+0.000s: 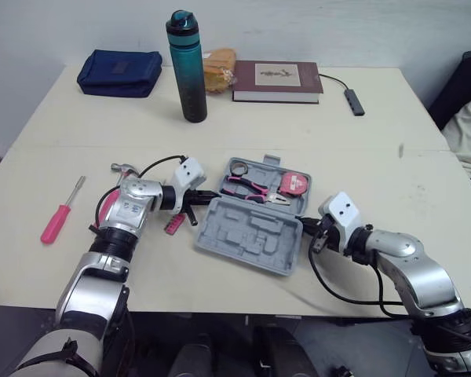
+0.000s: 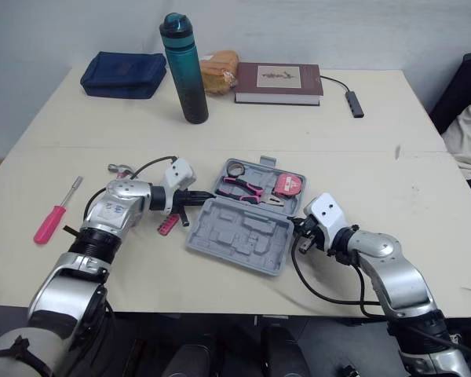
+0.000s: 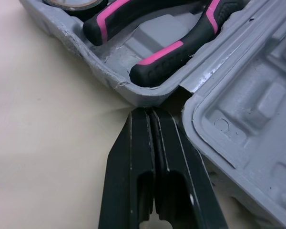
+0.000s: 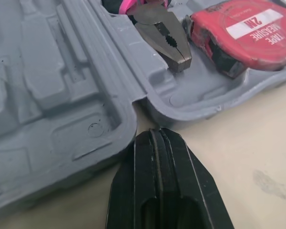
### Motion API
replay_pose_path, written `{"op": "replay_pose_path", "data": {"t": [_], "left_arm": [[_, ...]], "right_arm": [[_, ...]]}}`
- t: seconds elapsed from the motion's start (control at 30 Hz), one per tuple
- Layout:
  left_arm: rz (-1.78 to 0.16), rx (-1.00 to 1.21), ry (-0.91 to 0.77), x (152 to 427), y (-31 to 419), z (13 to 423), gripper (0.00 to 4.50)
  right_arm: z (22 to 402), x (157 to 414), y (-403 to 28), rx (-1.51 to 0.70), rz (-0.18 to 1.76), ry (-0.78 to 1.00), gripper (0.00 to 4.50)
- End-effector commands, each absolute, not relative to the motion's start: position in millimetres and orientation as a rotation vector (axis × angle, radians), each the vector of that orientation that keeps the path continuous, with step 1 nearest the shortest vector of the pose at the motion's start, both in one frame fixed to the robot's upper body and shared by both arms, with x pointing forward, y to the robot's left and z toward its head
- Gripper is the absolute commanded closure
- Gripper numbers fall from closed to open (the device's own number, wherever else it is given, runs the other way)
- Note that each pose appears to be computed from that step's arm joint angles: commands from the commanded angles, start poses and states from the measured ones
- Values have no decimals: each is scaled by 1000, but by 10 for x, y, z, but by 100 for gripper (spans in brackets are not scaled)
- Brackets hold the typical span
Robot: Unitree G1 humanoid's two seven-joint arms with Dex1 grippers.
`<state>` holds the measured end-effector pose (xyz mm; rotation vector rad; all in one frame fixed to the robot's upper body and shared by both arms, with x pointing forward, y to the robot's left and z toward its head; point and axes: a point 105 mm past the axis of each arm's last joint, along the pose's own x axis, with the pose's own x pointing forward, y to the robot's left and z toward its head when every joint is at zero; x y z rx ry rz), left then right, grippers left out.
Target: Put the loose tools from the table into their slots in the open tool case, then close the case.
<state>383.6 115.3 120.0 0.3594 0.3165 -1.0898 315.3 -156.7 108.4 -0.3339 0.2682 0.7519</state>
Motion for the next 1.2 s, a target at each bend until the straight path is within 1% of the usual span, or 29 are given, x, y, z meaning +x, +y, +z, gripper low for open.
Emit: {"op": "replay_pose_path", "data": {"t": [0.03,0.13,0.23,0.37,0.57,0.7,0.8,0.83,0.9,0.97,1.0,1.03,1.07,1.1,1.17,1.2], "left_arm": [[-1231,362,310,3590,928,1212,447],[-1271,374,335,3433,893,1161,447],[-1276,415,374,3248,919,1017,447],[-1197,387,389,3195,983,975,447],[-1136,429,403,3148,1084,927,447],[-1081,406,385,3178,1236,1014,447],[-1056,287,306,3093,1431,1272,447],[-1061,217,282,3022,1477,1364,447],[-1063,115,228,2869,1584,1541,397],[-1032,37,201,2680,1745,1651,327],[-997,8,201,2572,1856,1667,279],[-948,-15,207,2465,1990,1664,234],[-915,-27,212,2395,2071,1660,177],[-862,-49,225,2324,2180,1639,136],[-703,-76,260,2162,2516,1553,40],[-646,-82,274,2093,2635,1526,0]], "right_arm": [[1176,3086,-1519,-363,811,222,450],[1192,3050,-1561,-379,835,220,450],[1195,3015,-1607,-433,884,235,450],[1184,2989,-1635,-478,941,261,450],[1168,3013,-1821,-544,902,286,450],[1244,2972,-1955,-559,876,281,450],[1402,2938,-2139,-561,829,258,450],[1450,2909,-2177,-539,826,249,450],[1538,2839,-2238,-473,832,242,450],[1616,2746,-2334,-413,839,245,384],[1652,2699,-2409,-386,833,250,351],[1698,2664,-2493,-356,817,251,305],[1728,2643,-2544,-337,805,251,245],[1747,2613,-2622,-317,786,257,203],[1740,2508,-2819,-306,756,290,97],[1738,2463,-2885,-301,749,303,47]]}}
